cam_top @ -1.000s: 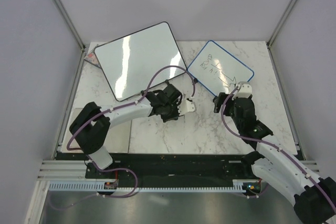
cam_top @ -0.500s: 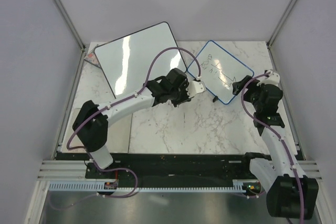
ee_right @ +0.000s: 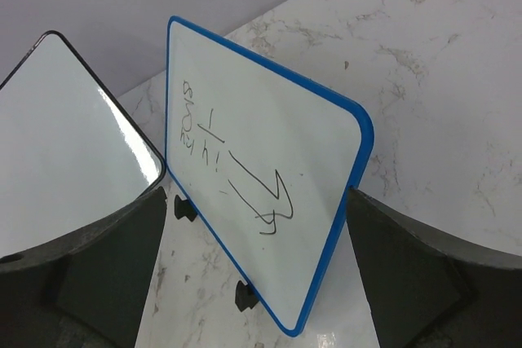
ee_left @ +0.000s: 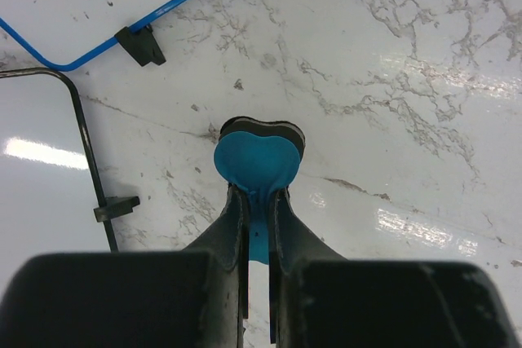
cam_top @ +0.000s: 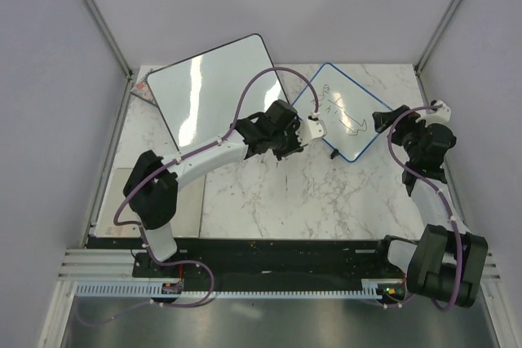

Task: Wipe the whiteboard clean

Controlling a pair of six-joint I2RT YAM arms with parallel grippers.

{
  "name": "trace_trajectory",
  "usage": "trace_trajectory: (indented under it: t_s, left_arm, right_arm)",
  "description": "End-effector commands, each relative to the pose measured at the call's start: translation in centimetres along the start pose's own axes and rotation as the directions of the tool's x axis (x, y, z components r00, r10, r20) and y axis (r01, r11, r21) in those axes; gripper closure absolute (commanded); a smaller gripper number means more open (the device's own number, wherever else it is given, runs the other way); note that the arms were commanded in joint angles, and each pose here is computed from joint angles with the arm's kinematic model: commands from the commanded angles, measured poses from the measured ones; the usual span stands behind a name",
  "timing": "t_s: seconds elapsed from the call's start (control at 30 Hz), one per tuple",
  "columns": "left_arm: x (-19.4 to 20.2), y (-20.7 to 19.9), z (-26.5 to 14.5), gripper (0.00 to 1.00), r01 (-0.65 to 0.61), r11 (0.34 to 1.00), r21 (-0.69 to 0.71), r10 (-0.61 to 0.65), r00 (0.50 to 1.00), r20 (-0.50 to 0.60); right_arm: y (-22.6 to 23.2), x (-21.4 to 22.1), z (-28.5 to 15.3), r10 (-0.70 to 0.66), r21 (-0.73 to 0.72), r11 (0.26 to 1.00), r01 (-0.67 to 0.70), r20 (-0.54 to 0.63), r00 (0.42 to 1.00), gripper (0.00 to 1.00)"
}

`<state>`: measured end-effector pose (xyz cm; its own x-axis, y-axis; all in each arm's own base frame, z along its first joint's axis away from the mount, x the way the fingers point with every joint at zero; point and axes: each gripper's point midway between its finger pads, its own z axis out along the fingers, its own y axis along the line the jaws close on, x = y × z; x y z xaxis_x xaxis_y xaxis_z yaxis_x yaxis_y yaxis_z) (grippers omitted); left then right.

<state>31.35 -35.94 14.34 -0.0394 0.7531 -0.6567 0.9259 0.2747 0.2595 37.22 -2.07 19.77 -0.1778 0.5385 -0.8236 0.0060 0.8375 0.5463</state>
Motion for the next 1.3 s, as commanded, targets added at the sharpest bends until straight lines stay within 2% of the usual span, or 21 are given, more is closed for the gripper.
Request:
trace_trajectory:
  t_s: [0.0, 0.2, 0.43, 0.67, 0.87, 1.1, 1.17, 1.27]
  left_arm:
    - [-1.3, 0.3, -0.1, 0.98, -0.005, 1.0, 0.007, 0.005, 0.999, 0.042]
    - [-1.1, -0.3, -0.2, 0.98, -0.01, 0.999, 0.036, 0.008, 0.999, 0.049]
    - [-1.3, -0.5, 0.0, 0.98, -0.011, 0.999, 0.052, 0.008, 0.998, 0.06]
    - [-1.9, 0.0, 0.4, 0.98, -0.002, 0.999, 0.038, -0.001, 0.997, 0.077]
    - [-2.1, 0.3, 0.9, 0.98, 0.013, 0.999, 0.037, -0.016, 0.996, 0.087]
    - [-1.7, 0.4, 2.2, 0.98, 0.033, 0.999, 0.039, -0.035, 0.997, 0.073]
    - [-1.6, 1.3, 2.5, 0.98, 0.047, 0.999, -0.002, -0.047, 0.996, 0.07]
    - [-2.6, 2.8, 2.6, 0.98, 0.08, 0.996, -0.049, -0.075, 0.992, 0.104]
  right_arm:
    - [-0.6, -2.5, 1.5, -0.029, -0.019, 0.999, 0.03, 0.045, 0.999, 0.02]
    - [-3.4, -1.8, 2.2, 0.168, -0.088, 0.983, -0.163, 0.057, 0.984, 0.05]
    - [-3.7, -1.0, 4.2, 0.21, -0.155, 0.967, -0.203, 0.027, 0.977, 0.09]
    - [-3.5, 1.7, 6.9, 0.217, -0.15, 0.964, -0.219, -0.025, 0.976, 0.13]
    - [-3.5, 1.2, 7.7, 0.241, -0.173, 0.956, -0.235, 0.015, 0.97, 0.2]
    - [-3.5, 1.7, 7.5, 0.245, -0.194, 0.952, -0.237, 0.015, 0.969, 0.34]
    - [-3.4, 2.2, 7.3, 0.256, -0.203, 0.946, -0.251, 0.0, 0.967, 0.44]
    - [-3.4, 3.1, 6.6, 0.254, -0.203, 0.946, -0.251, -0.01, 0.967, 0.47]
